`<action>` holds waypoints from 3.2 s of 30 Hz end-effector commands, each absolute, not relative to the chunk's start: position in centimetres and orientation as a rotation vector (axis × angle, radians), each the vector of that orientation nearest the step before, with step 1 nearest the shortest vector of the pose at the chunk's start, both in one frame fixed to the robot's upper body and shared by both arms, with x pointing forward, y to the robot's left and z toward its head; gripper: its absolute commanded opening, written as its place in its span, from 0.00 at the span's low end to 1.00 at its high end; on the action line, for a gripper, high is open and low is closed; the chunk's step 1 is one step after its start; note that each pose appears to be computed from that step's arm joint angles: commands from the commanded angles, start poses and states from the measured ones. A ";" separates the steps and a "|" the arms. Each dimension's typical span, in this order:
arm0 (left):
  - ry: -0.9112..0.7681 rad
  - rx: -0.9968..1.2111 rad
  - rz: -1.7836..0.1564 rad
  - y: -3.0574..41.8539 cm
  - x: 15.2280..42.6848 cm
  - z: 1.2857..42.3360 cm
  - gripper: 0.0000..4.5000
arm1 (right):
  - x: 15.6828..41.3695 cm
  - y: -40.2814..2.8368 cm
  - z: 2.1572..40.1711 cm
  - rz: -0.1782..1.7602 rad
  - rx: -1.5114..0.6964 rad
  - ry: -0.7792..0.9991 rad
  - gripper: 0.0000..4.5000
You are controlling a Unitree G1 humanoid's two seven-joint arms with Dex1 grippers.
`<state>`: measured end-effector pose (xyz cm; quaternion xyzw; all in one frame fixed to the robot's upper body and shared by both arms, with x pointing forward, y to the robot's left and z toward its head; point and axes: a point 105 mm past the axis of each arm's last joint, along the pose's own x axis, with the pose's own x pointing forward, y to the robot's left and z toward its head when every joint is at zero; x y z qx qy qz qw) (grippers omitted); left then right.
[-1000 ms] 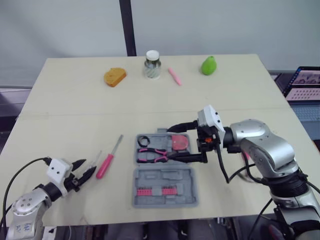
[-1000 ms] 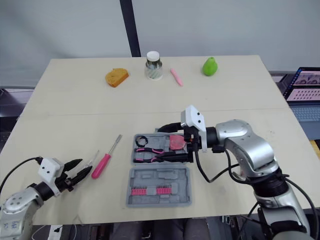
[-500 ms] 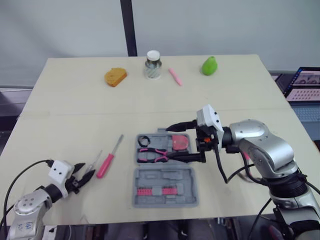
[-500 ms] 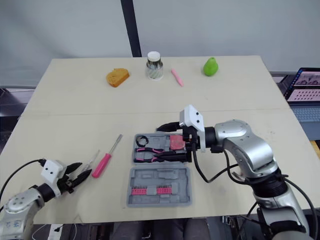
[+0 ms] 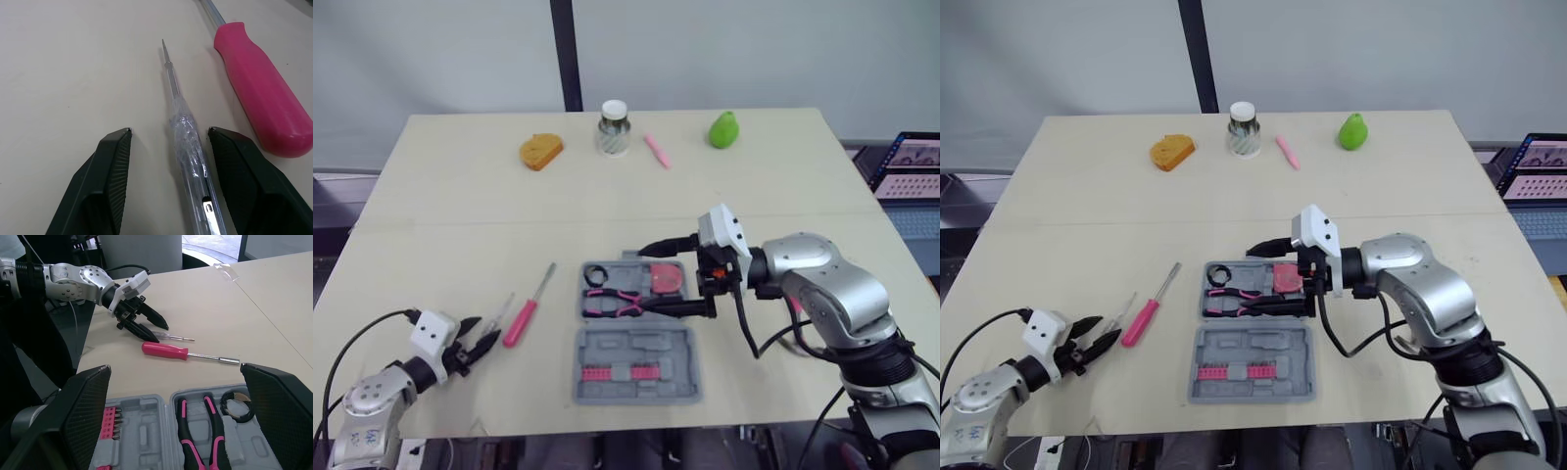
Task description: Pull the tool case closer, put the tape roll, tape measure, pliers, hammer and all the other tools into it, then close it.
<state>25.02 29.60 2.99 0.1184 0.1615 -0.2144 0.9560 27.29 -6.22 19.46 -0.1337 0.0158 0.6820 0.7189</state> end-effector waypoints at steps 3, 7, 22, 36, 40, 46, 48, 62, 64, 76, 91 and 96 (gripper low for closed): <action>0.398 0.234 -0.410 30.3 24.3 1.4 0.07 | 26.6 -6.2 20.5 1.530 -0.333 -0.012 1.00; 0.397 0.233 -0.408 30.3 24.4 1.4 0.02 | 26.7 -6.2 20.4 1.529 -0.334 -0.011 1.00; 0.257 0.449 -0.785 24.4 25.7 10.8 0.02 | 25.8 -10.7 18.1 1.470 -0.378 0.112 1.00; 0.518 0.707 -1.271 14.9 24.7 12.3 0.02 | 24.3 -15.8 16.3 1.349 -0.517 0.280 1.00; 0.537 0.730 -1.292 13.1 25.3 12.2 0.02 | 23.9 -15.8 16.4 1.347 -0.513 0.290 1.00; 0.576 0.759 -1.296 11.6 25.8 12.0 0.02 | 23.9 -15.9 16.6 1.351 -0.523 0.297 1.00; 0.582 0.767 -1.309 11.0 25.9 12.0 0.02 | 24.1 -16.0 16.6 1.347 -0.526 0.299 1.00; 0.586 0.798 -1.334 7.7 26.8 11.0 0.02 | 24.8 -17.0 16.8 1.303 -0.518 0.320 1.00; 0.585 0.799 -1.323 7.5 27.1 11.0 0.02 | 24.8 -17.0 16.8 1.300 -0.523 0.325 1.00; 0.618 0.816 -1.301 6.6 26.9 10.8 0.02 | 24.7 -16.8 16.7 1.295 -0.523 0.321 1.00; 0.614 0.815 -1.332 5.6 26.8 10.6 0.02 | 24.8 -16.8 16.7 1.278 -0.514 0.312 1.00; 0.616 0.817 -1.337 5.5 26.8 10.4 0.02 | 24.7 -16.8 16.8 1.273 -0.513 0.310 1.00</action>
